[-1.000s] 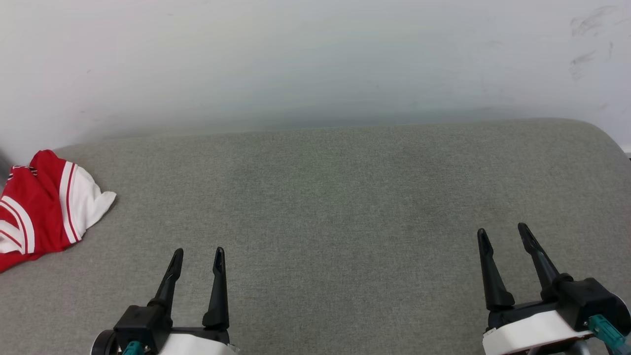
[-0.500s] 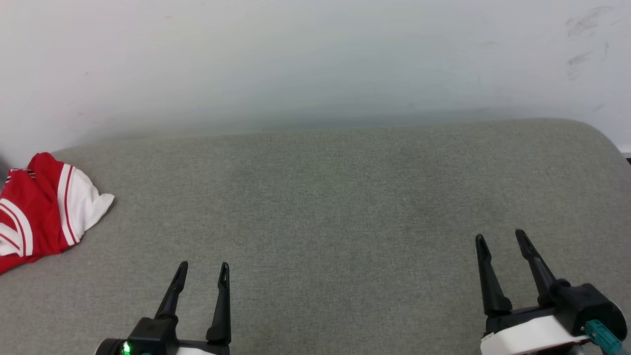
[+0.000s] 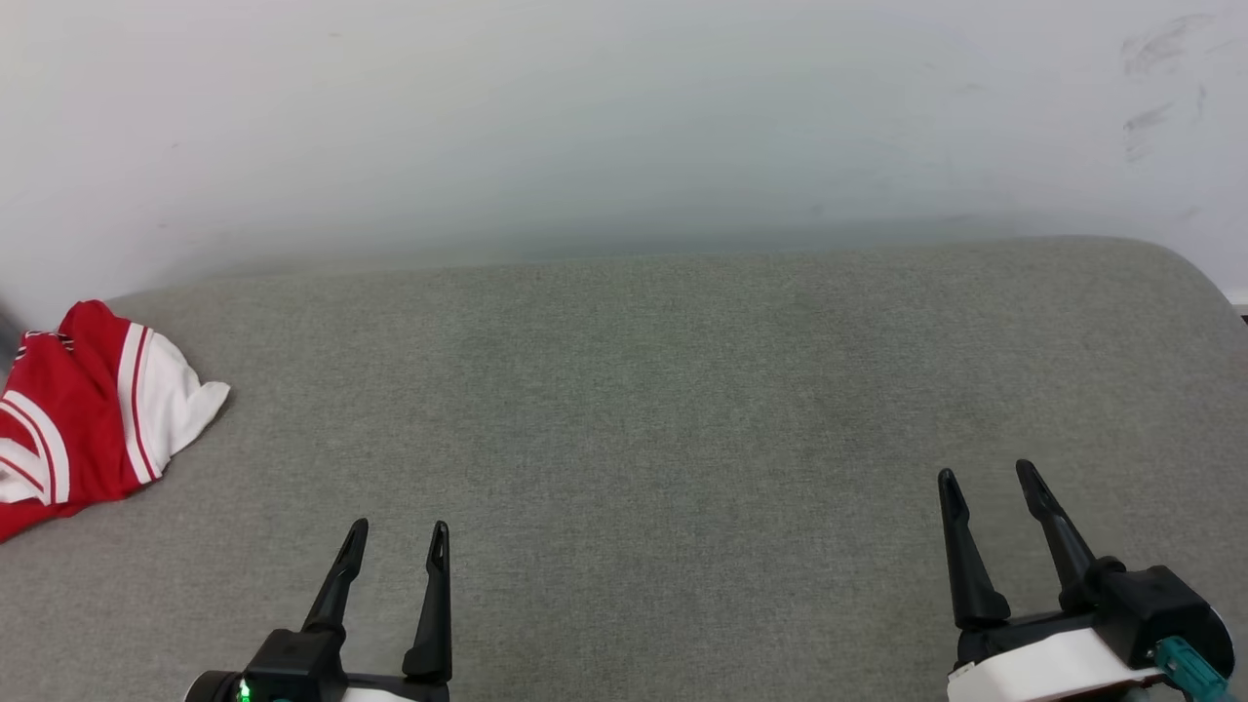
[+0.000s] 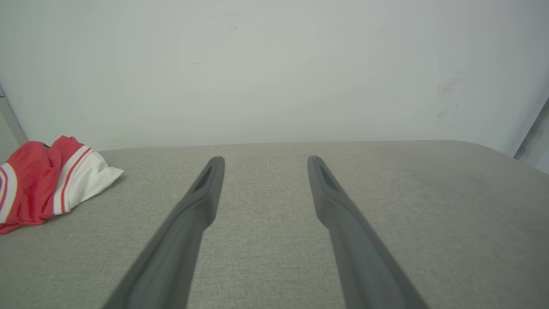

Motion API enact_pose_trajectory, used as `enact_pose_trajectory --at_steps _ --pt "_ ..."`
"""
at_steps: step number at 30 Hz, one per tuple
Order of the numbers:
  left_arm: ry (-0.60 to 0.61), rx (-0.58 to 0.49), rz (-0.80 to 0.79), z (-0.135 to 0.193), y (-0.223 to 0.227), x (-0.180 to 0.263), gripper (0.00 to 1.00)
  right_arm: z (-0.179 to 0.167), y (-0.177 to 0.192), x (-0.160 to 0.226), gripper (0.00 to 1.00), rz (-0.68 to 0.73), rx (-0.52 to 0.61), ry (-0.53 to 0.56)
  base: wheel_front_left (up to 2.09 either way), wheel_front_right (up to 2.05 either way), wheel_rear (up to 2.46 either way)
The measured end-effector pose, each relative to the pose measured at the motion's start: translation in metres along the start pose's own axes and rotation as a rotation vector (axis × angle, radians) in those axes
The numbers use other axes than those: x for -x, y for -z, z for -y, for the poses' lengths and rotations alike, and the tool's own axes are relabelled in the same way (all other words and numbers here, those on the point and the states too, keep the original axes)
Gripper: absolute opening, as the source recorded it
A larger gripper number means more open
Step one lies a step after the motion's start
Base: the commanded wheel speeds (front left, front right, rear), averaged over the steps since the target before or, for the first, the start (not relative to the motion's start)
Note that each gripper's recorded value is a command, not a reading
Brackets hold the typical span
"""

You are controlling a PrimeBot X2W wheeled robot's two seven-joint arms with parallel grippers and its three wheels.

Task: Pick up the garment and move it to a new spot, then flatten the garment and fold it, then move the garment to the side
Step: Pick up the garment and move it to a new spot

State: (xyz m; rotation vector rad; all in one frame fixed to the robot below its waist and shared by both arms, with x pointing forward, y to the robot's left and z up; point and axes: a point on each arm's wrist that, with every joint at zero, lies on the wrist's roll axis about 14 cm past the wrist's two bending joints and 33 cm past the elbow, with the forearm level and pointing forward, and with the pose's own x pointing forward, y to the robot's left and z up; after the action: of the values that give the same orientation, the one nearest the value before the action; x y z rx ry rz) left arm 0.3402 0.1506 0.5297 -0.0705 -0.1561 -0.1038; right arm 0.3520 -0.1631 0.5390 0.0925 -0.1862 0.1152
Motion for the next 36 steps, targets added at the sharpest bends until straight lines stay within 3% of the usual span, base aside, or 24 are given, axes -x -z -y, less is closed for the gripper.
enact_pose_trajectory --at_steps 10,25,36 --pt "-0.102 -0.003 0.011 -0.027 -0.005 0.015 1.00 -0.032 0.007 -0.012 1.00 -0.014 -0.023 -0.099 0.00 0.00 0.00" --pt "-0.338 -0.062 0.043 -0.093 -0.023 0.070 1.00 -0.116 0.019 -0.032 1.00 -0.043 -0.083 -0.351 0.00 0.00 0.00" --pt "-0.469 -0.080 0.041 -0.118 -0.028 0.116 1.00 -0.174 0.023 -0.036 1.00 -0.058 -0.121 -0.523 0.00 0.00 0.00"
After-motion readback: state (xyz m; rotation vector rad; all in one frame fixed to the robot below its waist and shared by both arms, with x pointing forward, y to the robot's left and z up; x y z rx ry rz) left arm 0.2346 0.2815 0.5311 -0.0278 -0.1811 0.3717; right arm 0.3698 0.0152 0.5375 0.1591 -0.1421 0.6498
